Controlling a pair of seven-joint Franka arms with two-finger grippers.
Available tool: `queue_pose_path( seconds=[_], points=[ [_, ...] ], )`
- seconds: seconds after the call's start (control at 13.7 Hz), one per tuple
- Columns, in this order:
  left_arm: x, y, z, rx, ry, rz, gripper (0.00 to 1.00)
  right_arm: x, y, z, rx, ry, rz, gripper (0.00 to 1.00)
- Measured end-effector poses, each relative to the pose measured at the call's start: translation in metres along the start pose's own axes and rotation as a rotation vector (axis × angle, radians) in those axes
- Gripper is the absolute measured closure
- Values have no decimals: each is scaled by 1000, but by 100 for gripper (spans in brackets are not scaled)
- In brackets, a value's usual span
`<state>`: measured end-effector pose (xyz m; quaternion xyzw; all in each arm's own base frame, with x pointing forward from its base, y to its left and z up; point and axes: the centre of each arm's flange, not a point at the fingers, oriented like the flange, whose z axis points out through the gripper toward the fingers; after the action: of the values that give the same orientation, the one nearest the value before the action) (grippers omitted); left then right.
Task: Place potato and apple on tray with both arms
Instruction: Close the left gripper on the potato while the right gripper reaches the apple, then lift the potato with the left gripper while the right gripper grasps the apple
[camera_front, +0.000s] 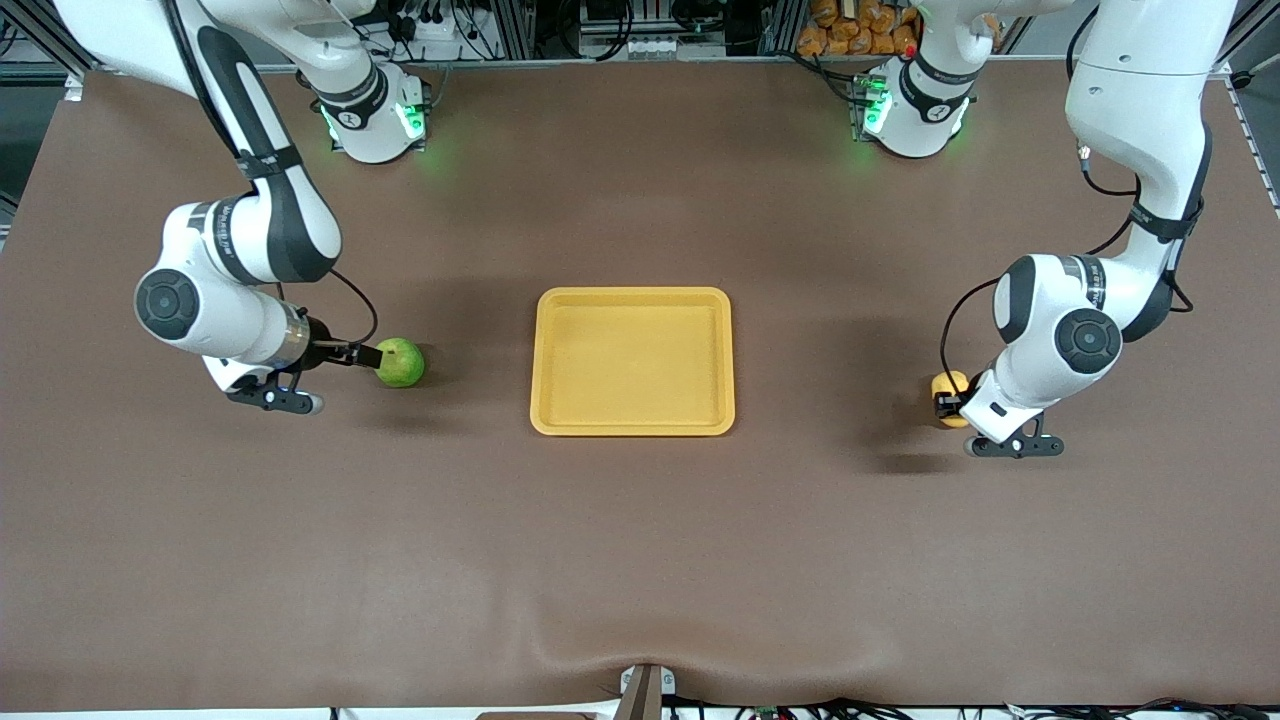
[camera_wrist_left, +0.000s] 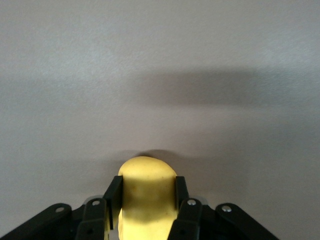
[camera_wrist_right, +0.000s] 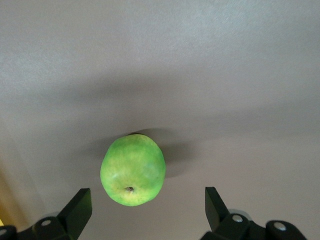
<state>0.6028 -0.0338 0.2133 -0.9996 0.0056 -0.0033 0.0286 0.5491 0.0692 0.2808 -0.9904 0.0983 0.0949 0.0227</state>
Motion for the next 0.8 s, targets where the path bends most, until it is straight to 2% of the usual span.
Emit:
queue_pose_path(
  seconds=[0.29, 0.51, 0.8],
  points=[
    [9, 10, -22, -6, 25, 16, 54, -2, -15, 26, -5, 15, 13, 0],
    [17, 15, -58, -1, 2, 23, 54, -4, -16, 48, 0, 40, 12, 0],
    [25, 28, -103, 1, -24, 43, 54, -10, -22, 71, 3, 50, 28, 0]
  ],
)
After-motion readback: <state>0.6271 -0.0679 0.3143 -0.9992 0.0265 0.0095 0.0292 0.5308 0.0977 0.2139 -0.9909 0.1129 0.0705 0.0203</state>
